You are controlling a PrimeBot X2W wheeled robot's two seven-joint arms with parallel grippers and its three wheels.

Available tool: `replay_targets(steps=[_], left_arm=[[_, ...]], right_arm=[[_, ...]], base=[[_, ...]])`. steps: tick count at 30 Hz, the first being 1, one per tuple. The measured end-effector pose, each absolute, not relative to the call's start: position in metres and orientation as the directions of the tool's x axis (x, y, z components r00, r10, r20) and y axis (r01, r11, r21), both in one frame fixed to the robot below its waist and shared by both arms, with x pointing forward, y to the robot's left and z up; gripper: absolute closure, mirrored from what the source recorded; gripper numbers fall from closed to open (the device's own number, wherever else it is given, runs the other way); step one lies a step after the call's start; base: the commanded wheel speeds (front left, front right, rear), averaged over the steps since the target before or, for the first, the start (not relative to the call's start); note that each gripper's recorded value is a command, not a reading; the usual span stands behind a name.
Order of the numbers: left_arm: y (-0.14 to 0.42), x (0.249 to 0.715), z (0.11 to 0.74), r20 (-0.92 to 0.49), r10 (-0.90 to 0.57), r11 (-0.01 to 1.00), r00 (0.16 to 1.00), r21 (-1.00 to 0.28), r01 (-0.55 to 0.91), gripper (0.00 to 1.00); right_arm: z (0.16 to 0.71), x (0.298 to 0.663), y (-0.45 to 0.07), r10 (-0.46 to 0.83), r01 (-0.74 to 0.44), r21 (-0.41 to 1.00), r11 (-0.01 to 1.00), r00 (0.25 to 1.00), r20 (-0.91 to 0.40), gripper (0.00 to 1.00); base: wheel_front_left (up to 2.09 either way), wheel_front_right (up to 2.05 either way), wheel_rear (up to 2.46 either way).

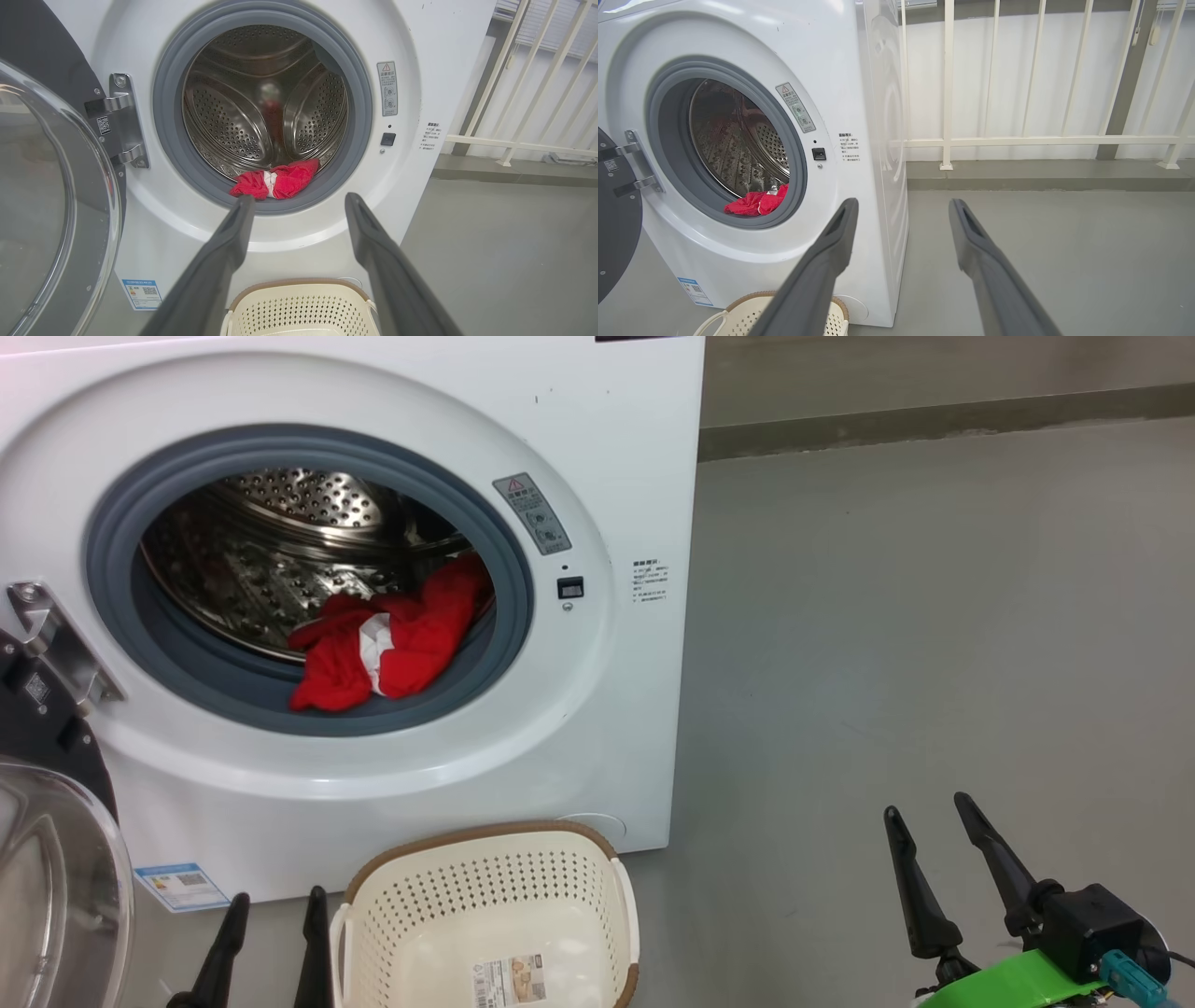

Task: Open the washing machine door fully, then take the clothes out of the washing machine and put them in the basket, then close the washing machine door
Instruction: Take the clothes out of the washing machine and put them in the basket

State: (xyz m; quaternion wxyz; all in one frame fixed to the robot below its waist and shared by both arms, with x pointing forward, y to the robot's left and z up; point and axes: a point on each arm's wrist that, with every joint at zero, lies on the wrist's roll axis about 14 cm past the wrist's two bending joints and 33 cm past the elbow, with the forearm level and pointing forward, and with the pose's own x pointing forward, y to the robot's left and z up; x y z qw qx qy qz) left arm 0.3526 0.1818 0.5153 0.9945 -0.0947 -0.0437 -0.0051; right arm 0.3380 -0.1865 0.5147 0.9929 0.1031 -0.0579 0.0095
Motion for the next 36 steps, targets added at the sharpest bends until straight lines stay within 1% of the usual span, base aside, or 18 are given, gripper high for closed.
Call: replay_targets(steps=[11,21,26,36], left_arm=[[0.182,0.355,0.51,0.07,-0.004,0.982,0.998,-0.19,0.018,0.0],[0.178,0.367,0.504,0.056,-0.011,0.982,0.998,-0.186,0.021,0.0],[0.176,0.385,0.51,0.074,-0.009,0.982,0.997,-0.189,0.022,0.0],[0.175,0.43,0.513,0.085,0.017,0.974,0.996,-0.226,0.002,0.0]], right_arm=[[0.511,0.341,-0.179,0.03,-0.051,0.203,0.978,0.994,0.103,0.0],[0.504,0.348,-0.165,0.071,-0.086,0.197,0.977,0.994,0.08,0.0],[0.497,0.353,-0.163,0.079,-0.089,0.199,0.976,0.995,0.059,0.0],[0.496,0.385,-0.154,0.111,-0.12,0.196,0.973,0.992,0.059,0.0]], base=[[0.0,0.0,0.0],[0.0,0.0,0.0],[0.0,0.0,0.0],[0.0,0.0,0.0]])
